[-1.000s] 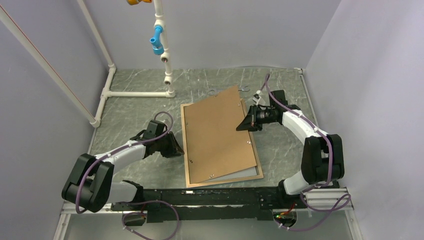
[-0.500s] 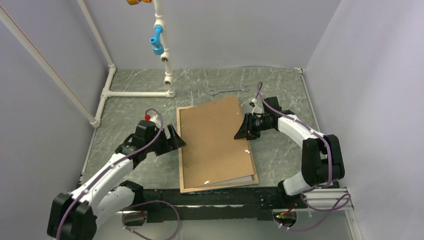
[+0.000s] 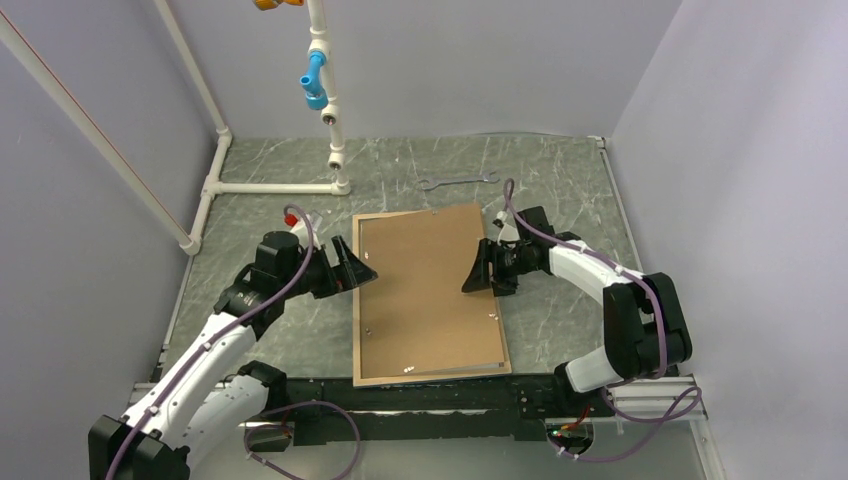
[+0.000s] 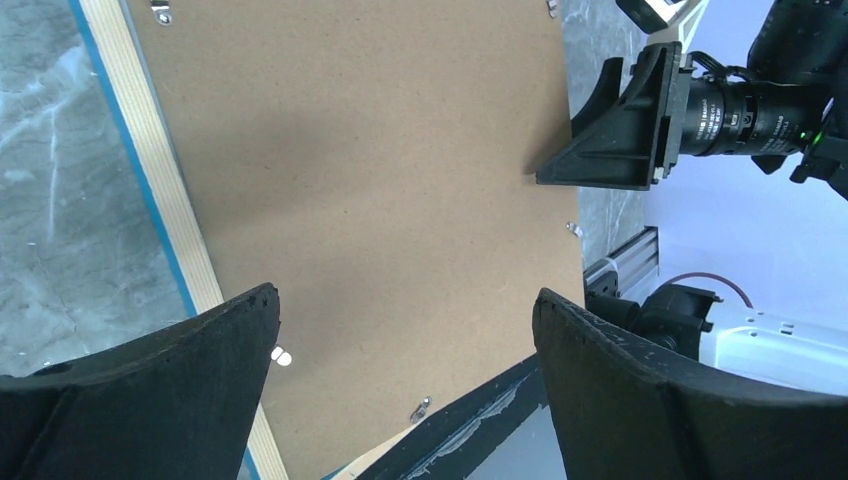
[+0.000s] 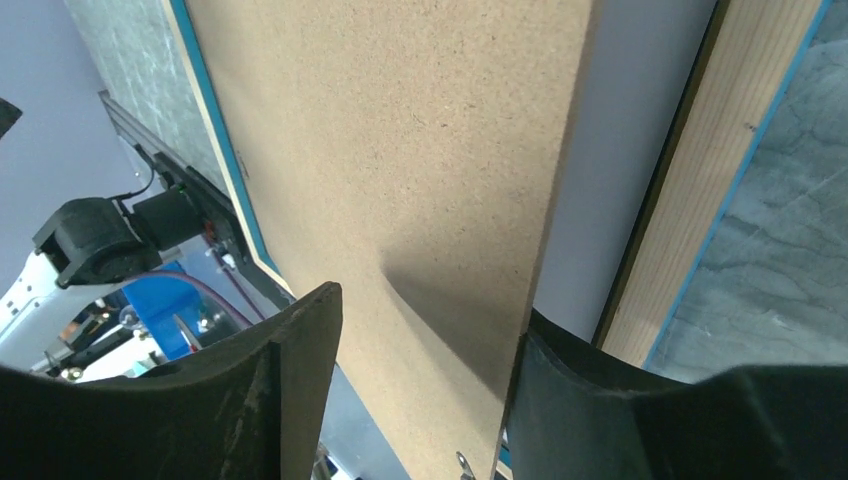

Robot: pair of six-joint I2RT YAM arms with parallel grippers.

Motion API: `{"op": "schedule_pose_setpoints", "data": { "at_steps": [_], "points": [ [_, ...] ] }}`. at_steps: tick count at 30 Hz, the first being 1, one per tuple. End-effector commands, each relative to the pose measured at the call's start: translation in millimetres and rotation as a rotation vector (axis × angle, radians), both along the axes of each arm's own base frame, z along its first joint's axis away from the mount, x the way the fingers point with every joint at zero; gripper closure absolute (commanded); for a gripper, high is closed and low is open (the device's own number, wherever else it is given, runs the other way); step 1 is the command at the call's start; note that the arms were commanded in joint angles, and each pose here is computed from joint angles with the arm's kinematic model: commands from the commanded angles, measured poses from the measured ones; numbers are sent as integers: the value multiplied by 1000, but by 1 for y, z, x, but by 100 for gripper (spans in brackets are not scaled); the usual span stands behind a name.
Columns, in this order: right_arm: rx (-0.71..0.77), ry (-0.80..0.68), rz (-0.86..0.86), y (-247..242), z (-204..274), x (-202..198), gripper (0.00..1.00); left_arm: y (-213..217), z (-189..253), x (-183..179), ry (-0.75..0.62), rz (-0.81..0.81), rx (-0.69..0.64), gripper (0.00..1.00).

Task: Put the photo into the frame
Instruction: Place the photo frame item in the photo frame.

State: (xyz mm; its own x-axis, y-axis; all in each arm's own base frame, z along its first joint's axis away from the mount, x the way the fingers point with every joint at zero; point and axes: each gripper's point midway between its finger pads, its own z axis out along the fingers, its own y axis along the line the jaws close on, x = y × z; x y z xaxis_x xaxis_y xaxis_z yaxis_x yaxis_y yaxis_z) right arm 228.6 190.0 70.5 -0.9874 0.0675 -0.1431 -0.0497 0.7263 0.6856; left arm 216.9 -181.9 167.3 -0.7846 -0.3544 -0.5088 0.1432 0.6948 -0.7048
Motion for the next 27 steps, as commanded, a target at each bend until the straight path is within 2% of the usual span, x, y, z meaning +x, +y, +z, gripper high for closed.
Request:
{"op": "schedule_pose_setpoints", "data": {
  "at_steps": [1, 16, 23, 27],
  "points": [
    [-10, -60, 16, 7, 7, 10, 40, -10, 21, -2, -35, -46, -49, 1],
    [-114, -74, 76, 19, 4, 19, 24, -9, -4, -2, 69, -51, 136, 1],
    [-224, -119, 85, 19, 8, 18, 4, -15, -11, -2, 94, -59, 195, 1],
    [-260, -127, 88, 20, 7, 19, 0, -16, -14, -2, 109, -62, 225, 1]
  ]
}}
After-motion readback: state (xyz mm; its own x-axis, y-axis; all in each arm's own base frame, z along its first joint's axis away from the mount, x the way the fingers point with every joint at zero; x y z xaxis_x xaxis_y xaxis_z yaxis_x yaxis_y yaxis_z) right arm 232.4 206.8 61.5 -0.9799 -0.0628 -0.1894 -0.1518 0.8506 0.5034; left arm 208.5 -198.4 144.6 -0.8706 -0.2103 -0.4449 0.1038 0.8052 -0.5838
